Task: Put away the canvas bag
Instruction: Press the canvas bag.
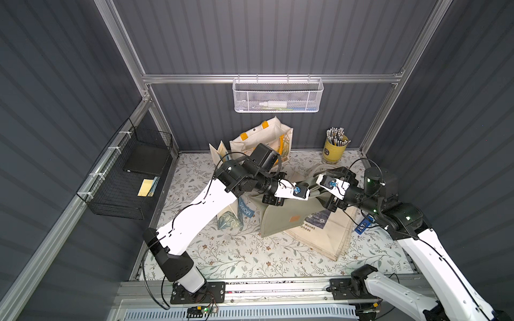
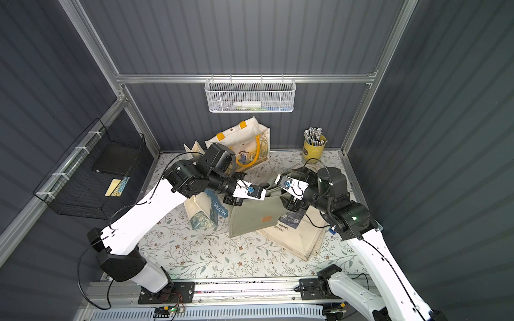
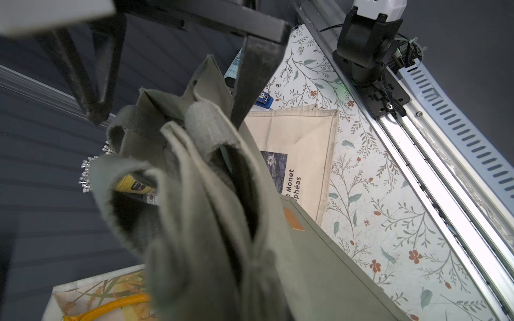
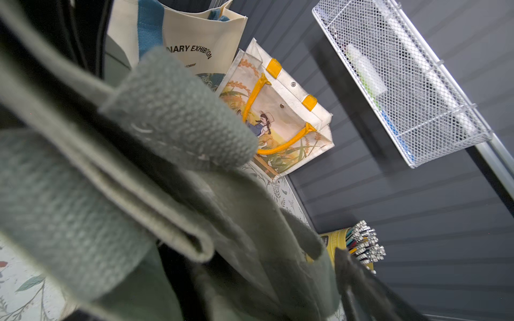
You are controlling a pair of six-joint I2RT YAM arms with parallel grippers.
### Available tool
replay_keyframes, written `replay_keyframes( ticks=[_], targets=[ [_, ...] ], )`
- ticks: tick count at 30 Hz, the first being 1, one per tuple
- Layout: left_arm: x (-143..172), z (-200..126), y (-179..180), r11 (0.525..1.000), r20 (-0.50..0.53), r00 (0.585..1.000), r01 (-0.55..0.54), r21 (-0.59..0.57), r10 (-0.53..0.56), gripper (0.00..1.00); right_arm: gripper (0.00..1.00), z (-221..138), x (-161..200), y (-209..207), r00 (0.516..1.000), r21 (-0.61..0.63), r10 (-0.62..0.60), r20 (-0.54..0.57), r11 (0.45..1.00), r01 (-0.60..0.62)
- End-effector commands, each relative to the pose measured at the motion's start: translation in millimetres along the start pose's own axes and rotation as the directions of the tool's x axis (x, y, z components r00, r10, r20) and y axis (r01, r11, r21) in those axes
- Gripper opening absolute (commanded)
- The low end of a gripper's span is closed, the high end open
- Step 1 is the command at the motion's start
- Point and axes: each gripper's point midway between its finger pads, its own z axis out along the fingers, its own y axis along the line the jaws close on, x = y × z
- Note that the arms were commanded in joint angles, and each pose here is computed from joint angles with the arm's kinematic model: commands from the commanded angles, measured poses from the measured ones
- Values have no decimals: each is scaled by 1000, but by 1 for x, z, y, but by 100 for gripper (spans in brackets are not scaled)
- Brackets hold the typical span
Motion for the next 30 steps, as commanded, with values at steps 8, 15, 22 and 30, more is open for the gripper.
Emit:
replay_keyframes(
  ticks=[8, 15, 22, 30],
  targets=[
    [-19, -2, -25, 995, 60, 997, -55, 81, 50, 0, 92, -9, -22, 6, 997, -75, 35, 75, 997, -30],
    [-33, -11, -29, 994, 104, 992, -73, 76, 65, 0, 68, -2, -11, 23, 995, -159, 89, 35, 984, -82],
    [-37, -17, -29, 996, 118, 991, -73, 52, 67, 0, 40, 0, -15, 26, 992, -186, 114, 48, 977, -103],
    [-28, -11, -31, 996, 90, 993, -81, 48, 77, 0, 30, 0, -13, 22, 991, -161, 131, 42, 979, -122]
  ],
)
